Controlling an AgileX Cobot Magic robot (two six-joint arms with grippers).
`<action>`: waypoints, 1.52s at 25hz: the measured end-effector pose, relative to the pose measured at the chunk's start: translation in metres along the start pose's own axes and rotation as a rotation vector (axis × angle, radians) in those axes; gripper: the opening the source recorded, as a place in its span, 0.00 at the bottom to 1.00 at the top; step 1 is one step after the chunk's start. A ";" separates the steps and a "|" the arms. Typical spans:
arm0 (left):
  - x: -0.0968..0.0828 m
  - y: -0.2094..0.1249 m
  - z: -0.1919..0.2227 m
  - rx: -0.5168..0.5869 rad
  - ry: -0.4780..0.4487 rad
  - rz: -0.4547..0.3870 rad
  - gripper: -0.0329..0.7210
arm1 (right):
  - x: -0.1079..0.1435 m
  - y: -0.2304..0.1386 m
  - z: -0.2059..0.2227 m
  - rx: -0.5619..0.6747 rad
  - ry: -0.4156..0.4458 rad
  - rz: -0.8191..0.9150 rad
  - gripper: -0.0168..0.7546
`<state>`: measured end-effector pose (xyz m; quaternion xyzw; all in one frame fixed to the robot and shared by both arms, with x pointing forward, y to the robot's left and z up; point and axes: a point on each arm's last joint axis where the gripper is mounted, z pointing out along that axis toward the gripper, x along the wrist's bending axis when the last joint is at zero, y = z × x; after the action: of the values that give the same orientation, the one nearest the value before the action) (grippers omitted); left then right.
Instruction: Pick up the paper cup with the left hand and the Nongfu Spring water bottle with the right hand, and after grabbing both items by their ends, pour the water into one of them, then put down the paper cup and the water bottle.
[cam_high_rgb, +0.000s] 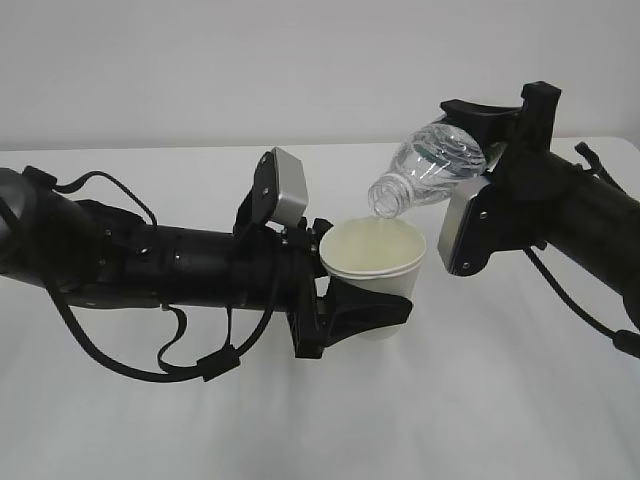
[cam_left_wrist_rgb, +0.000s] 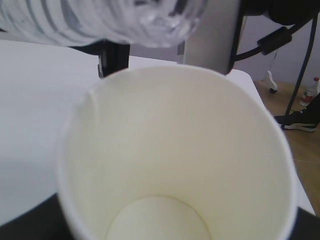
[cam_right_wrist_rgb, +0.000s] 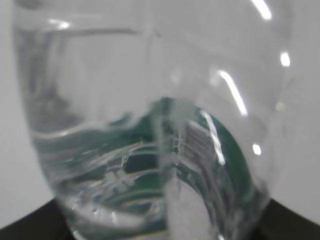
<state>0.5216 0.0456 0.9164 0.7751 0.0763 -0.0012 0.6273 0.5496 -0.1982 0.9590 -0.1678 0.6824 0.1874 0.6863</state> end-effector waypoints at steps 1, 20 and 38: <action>0.000 0.000 0.000 0.000 0.000 0.000 0.69 | 0.000 0.000 0.000 0.000 0.000 0.000 0.57; 0.000 0.000 0.000 0.005 0.005 -0.001 0.68 | 0.000 0.000 0.000 -0.003 -0.001 -0.004 0.57; 0.000 0.000 0.000 0.005 0.005 -0.001 0.67 | 0.000 0.000 0.000 -0.003 -0.001 -0.005 0.57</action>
<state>0.5221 0.0457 0.9159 0.7765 0.0782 0.0004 0.6252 0.5495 -0.1979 0.9591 -0.1704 0.6813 0.1869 0.6869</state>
